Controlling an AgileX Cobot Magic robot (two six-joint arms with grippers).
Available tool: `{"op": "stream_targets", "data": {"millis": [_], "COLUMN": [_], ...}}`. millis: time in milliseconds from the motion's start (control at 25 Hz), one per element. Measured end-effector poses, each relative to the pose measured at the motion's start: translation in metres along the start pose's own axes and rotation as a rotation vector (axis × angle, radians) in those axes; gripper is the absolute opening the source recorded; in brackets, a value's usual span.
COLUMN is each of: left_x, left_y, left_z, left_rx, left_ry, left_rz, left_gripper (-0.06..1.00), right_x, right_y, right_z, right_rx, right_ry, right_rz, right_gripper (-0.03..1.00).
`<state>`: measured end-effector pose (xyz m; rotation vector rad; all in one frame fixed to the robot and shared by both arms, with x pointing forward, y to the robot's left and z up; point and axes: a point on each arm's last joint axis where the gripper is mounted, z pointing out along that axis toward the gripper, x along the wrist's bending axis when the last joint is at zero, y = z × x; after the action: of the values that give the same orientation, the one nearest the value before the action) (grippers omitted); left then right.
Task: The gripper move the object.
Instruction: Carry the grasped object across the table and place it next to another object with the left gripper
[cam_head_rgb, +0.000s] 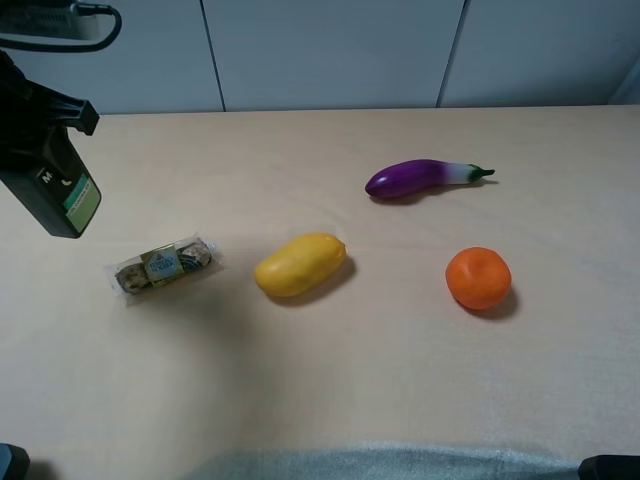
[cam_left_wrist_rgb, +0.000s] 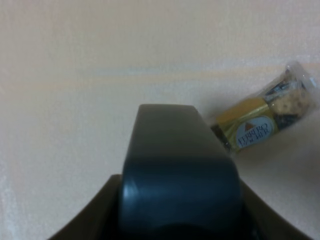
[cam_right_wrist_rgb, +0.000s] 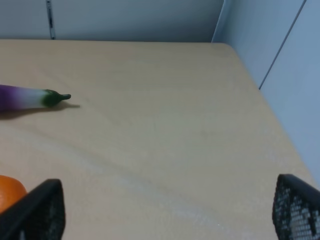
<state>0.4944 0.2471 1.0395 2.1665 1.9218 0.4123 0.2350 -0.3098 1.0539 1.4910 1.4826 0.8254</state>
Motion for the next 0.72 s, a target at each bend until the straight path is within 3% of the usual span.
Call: {"op": "stream_targets", "data": {"millis": [720], "left_x": [-0.0014], "left_y": [0.0059], "left_z": [0.0015], "left_rx": [-0.065], "left_ry": [-0.013], "left_rz": [0.001], "left_gripper": [0.48], "right_x": [0.0], "right_y": [0.0], "right_z": [0.0], "right_rx": [0.0], "right_ry": [0.0], "right_rz": [0.0], "right_gripper": [0.63]}}
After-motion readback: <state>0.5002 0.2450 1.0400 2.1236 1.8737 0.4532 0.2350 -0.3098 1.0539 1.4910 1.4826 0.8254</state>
